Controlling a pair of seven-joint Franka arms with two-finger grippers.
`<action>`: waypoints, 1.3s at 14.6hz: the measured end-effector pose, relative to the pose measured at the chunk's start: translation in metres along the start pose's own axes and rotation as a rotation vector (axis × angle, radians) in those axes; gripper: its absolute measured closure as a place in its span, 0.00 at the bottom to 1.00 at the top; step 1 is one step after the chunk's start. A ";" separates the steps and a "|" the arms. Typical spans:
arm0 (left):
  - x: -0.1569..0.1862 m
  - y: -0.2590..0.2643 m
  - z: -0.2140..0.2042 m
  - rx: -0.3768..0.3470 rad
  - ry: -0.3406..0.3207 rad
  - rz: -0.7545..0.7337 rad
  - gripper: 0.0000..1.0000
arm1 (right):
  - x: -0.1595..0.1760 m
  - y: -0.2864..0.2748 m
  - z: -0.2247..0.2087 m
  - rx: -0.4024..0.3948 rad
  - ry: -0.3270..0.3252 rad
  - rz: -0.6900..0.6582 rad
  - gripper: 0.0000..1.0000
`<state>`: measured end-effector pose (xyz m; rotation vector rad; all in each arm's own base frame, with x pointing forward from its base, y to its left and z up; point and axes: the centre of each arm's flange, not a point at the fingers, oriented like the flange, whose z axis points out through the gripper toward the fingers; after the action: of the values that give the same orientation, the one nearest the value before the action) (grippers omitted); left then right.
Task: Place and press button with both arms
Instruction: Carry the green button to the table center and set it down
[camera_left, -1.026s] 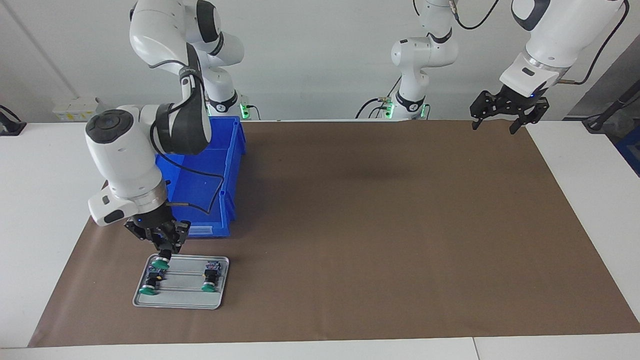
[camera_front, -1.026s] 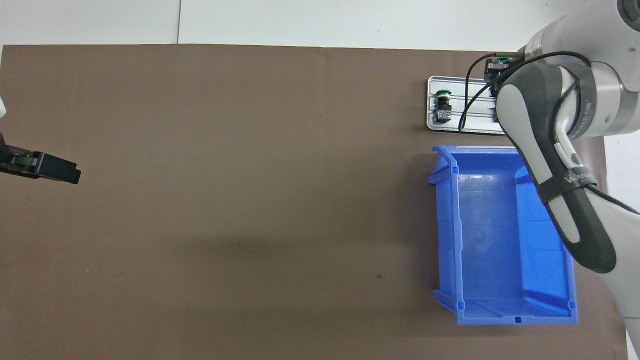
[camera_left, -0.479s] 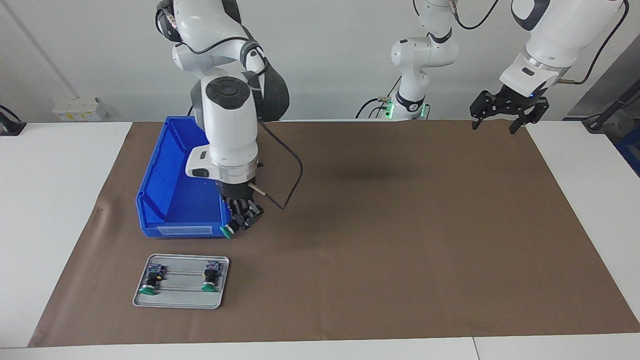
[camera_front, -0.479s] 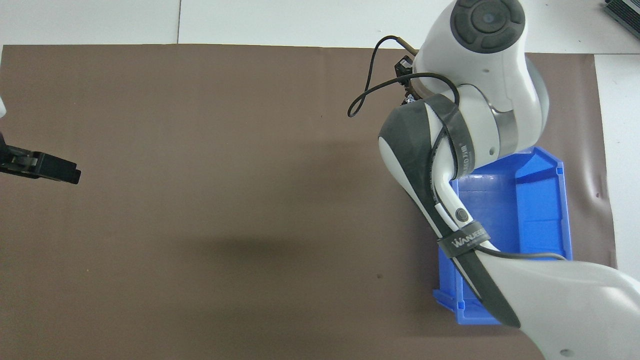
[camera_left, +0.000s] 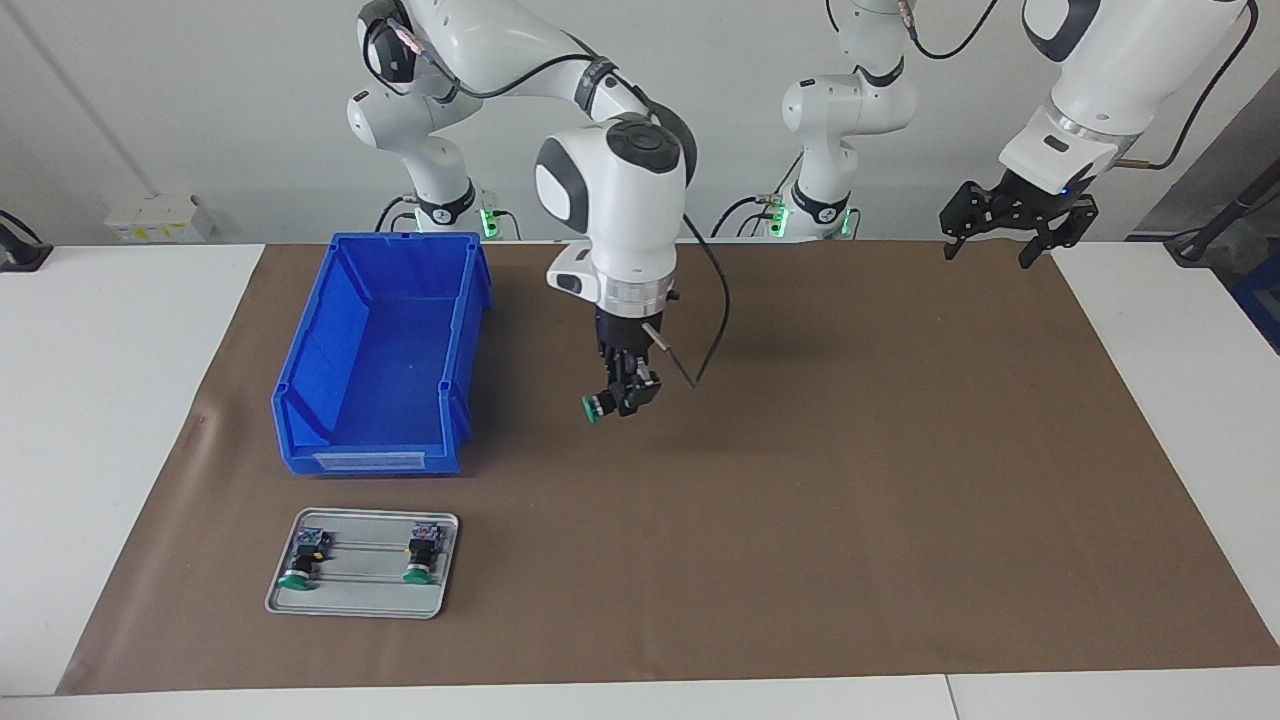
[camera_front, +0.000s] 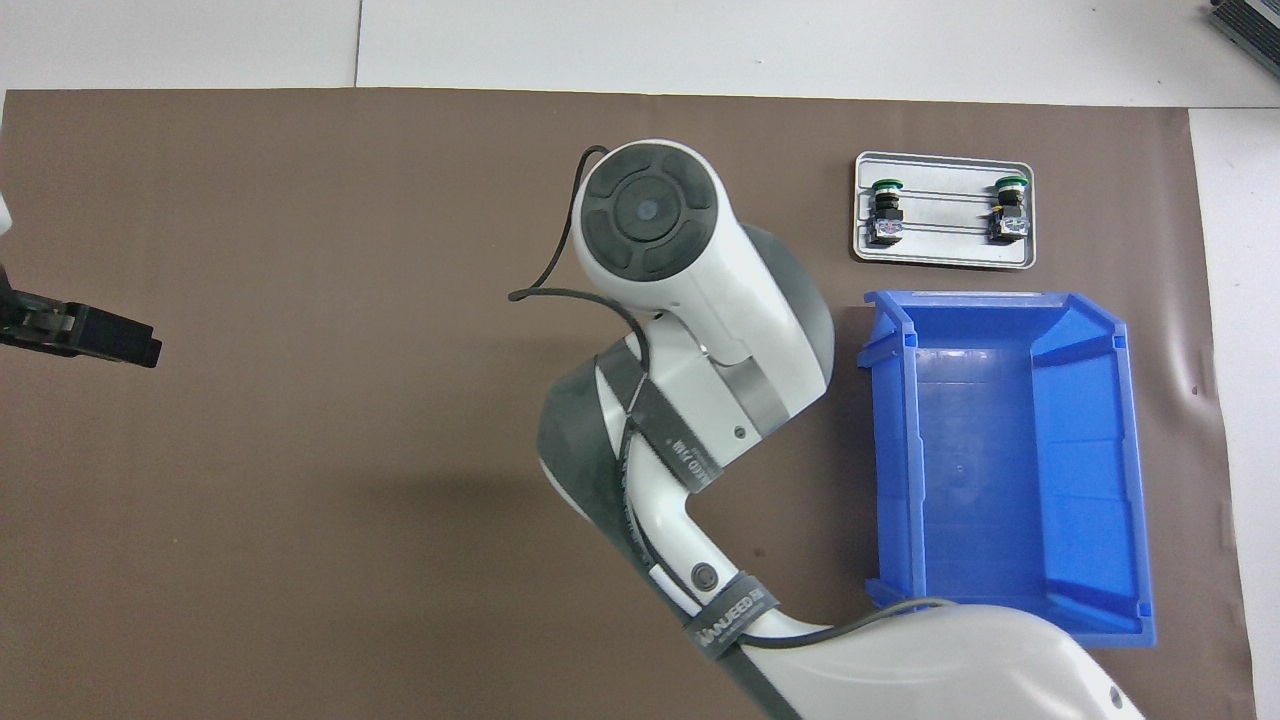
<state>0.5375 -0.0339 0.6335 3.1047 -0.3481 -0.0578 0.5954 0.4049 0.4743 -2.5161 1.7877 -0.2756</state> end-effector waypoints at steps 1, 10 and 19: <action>0.000 0.000 0.000 0.000 0.000 0.000 0.00 | -0.029 0.007 0.012 -0.010 0.000 0.004 0.59; 0.000 0.000 0.000 0.000 0.000 0.000 0.00 | -0.149 0.029 0.109 0.061 -0.053 0.141 0.59; 0.001 0.003 0.001 0.000 -0.001 0.006 0.00 | -0.181 0.050 0.134 0.061 -0.068 0.183 0.59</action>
<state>0.5375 -0.0369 0.6325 3.1039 -0.3569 -0.0585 0.5135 0.5491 0.3136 -2.2736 1.9348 -0.2304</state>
